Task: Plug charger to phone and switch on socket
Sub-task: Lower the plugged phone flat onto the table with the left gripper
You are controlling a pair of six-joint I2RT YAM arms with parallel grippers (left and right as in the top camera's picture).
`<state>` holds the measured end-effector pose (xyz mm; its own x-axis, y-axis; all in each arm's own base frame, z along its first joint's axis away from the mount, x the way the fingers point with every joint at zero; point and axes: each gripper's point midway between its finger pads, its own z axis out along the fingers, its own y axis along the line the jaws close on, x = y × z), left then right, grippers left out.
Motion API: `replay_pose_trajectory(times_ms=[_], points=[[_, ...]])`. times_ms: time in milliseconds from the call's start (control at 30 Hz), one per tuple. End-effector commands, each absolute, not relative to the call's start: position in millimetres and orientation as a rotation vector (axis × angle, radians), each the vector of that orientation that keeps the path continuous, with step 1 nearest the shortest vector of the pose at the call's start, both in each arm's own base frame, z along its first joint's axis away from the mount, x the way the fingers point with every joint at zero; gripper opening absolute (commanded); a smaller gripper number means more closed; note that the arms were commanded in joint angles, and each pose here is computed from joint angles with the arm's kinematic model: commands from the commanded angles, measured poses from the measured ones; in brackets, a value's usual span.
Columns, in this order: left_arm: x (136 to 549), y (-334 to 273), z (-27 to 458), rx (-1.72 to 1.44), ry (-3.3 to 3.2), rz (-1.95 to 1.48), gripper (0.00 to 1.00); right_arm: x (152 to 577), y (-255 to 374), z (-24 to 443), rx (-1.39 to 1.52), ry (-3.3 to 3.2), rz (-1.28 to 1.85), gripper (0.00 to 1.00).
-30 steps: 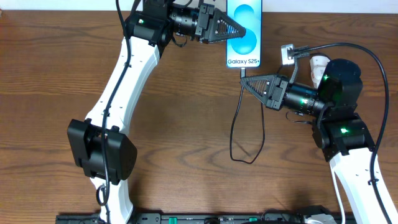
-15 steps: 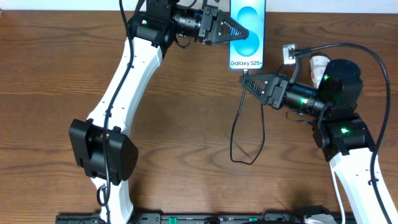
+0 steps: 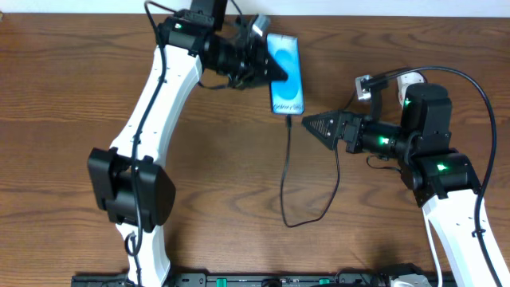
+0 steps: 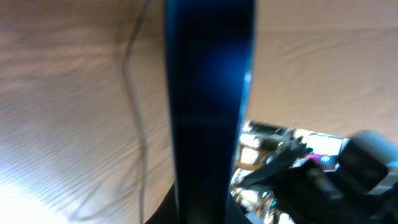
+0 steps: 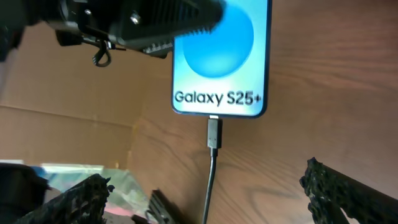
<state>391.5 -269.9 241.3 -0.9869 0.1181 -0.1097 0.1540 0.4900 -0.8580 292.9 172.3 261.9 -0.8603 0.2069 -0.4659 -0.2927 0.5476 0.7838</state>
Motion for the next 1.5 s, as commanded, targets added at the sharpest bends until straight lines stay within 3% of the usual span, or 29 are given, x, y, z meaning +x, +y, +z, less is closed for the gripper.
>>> replay_pose_trajectory(times_ms=[0, 400, 700, 1467], points=[[389, -271, 206, 0.393, 2.731, -1.456, 0.07, 299, 160, 255, -0.068, 2.283, 1.157, 0.99], [386, -284, 110, 0.347, 2.952, -1.490, 0.07, 291, 134, 216, 0.113, 2.465, 0.955, 0.99], [386, -277, 68, 0.330, 3.052, -1.394, 0.08, 292, 124, 207, 0.160, 2.497, 0.868, 0.99], [396, -281, 38, 0.215, 3.114, -1.172, 0.08, 289, 123, 205, 0.166, 2.511, 0.867, 0.99]])
